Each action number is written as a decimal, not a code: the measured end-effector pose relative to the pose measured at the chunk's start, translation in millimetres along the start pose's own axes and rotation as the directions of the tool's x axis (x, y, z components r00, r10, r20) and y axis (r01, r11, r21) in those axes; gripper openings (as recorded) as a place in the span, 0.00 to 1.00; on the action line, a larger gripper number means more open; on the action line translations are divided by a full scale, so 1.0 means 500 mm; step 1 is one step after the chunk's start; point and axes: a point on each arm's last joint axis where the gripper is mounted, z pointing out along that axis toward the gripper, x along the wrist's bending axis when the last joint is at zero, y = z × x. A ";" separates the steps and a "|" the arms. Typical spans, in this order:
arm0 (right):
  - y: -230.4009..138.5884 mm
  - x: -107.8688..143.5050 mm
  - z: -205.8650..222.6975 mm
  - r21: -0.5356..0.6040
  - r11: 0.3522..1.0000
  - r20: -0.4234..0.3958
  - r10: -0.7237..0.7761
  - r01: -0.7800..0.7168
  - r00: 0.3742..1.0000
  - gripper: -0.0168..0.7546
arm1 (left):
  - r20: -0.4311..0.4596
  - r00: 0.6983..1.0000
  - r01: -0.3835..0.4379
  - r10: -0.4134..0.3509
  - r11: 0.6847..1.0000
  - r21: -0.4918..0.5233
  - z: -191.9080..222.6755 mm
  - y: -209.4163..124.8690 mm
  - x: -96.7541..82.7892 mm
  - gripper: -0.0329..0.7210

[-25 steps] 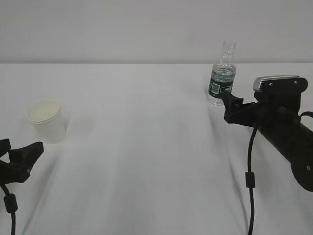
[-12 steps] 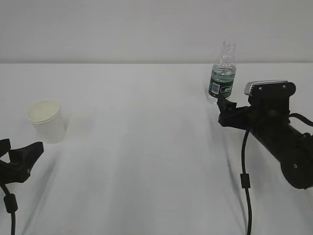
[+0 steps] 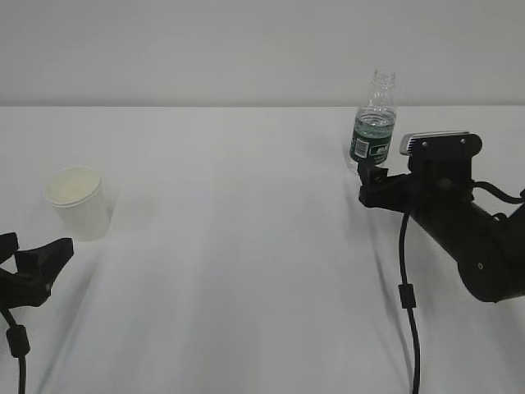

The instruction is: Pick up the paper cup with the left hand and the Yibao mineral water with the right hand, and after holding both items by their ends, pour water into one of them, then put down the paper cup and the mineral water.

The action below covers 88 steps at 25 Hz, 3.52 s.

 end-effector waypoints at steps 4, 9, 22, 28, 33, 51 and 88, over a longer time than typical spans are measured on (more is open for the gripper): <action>0.005 0.001 0.011 0.009 1.000 -0.001 0.002 -0.002 1.000 0.91 | 0.000 1.000 0.000 0.000 1.000 0.000 0.000 0.000 0.000 0.83; 0.009 0.003 0.025 0.032 0.999 -0.002 0.004 -0.004 1.000 0.90 | 0.000 1.000 0.000 0.000 1.000 0.000 0.000 0.000 0.000 0.83; -0.007 0.003 0.057 0.062 0.998 -0.001 0.005 -0.005 1.000 0.90 | 0.000 1.000 0.000 0.000 1.000 0.000 0.000 0.000 0.000 0.83; 0.007 0.005 0.071 0.047 0.999 0.001 0.005 -0.005 1.000 0.90 | 0.000 1.000 0.000 0.000 1.000 0.000 0.000 0.000 0.000 0.83; 0.010 -0.004 0.079 0.060 0.998 0.033 0.011 -0.013 0.999 0.90 | 0.000 1.000 0.000 0.000 1.000 0.000 0.000 0.000 0.000 0.83; -0.009 -0.018 0.110 0.076 0.997 0.044 0.008 -0.011 0.999 0.89 | 0.000 1.000 0.000 0.000 1.000 0.000 0.000 0.000 0.000 0.81; 0.005 -0.022 0.148 0.057 0.998 0.045 0.007 -0.009 0.999 0.88 | 0.000 1.000 0.000 0.000 1.000 0.000 0.000 0.000 0.000 0.83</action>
